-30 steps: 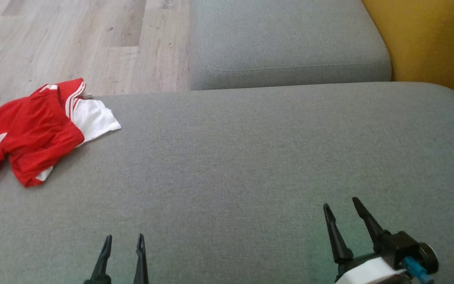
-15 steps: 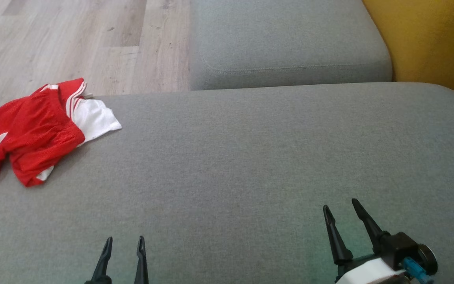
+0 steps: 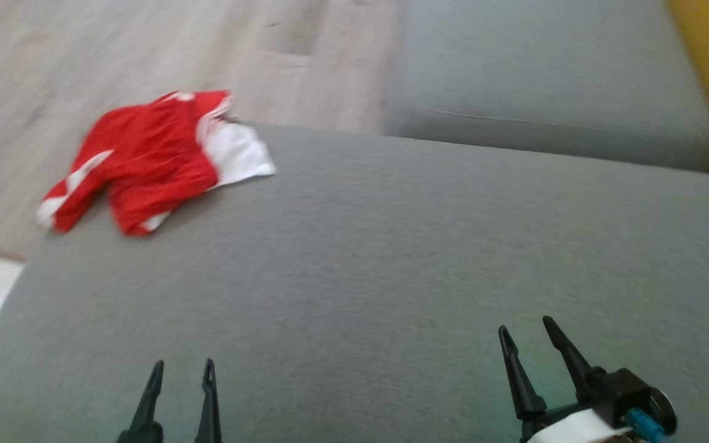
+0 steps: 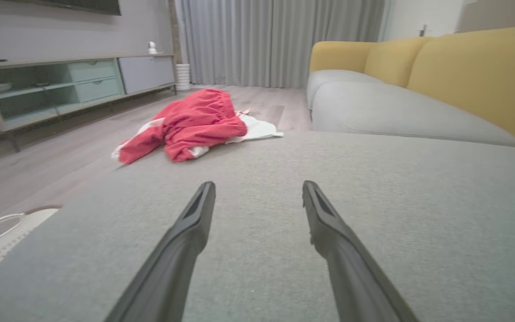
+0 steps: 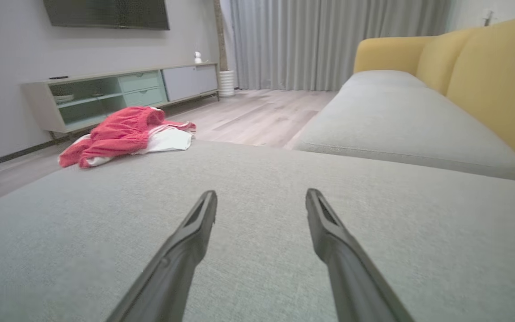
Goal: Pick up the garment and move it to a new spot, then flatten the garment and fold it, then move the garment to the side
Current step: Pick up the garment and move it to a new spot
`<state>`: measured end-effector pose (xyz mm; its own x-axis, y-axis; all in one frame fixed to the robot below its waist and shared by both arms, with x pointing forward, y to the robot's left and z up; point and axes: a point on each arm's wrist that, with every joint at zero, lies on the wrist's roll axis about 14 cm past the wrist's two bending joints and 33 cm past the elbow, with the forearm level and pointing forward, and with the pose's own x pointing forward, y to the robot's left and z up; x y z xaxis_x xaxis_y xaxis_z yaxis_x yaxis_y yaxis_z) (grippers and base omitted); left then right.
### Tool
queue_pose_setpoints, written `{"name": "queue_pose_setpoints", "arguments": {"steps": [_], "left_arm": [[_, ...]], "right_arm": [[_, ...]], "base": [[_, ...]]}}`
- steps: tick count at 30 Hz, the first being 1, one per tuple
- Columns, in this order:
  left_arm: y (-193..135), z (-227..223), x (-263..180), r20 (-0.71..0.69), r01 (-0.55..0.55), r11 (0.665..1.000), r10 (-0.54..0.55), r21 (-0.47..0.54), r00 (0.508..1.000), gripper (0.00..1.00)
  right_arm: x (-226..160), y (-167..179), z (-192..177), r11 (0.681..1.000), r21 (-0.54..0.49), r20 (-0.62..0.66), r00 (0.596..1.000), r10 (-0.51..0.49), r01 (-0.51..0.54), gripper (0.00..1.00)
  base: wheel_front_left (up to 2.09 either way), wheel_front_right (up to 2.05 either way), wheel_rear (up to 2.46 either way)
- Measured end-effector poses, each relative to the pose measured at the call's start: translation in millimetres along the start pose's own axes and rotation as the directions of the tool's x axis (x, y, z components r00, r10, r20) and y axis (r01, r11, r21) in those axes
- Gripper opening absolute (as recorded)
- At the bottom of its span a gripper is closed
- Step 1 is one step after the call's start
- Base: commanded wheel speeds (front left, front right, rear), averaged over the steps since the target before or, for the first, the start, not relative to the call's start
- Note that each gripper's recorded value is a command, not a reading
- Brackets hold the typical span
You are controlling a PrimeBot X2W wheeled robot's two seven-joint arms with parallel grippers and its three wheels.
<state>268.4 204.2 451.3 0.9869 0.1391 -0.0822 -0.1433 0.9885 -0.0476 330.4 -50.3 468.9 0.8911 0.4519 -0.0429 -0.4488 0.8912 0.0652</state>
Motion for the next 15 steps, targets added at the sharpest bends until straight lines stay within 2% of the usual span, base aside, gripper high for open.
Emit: {"name": "queue_pose_setpoints", "arguments": {"steps": [10,15], "left_arm": [[64,3,-39,0.029,-0.233,0.972,0.234,-0.017,0.972,1.00],[80,7,-49,0.036,-0.302,0.953,0.302,-0.017,0.953,1.00]], "right_arm": [[33,55,-2,0.979,-0.004,-0.024,0.978,0.205,-0.206,1.00],[46,76,-4,0.961,0.001,-0.031,0.961,0.276,-0.276,1.00]], "base": [[0.00,0.00,0.00],[0.00,0.00,0.00]]}}
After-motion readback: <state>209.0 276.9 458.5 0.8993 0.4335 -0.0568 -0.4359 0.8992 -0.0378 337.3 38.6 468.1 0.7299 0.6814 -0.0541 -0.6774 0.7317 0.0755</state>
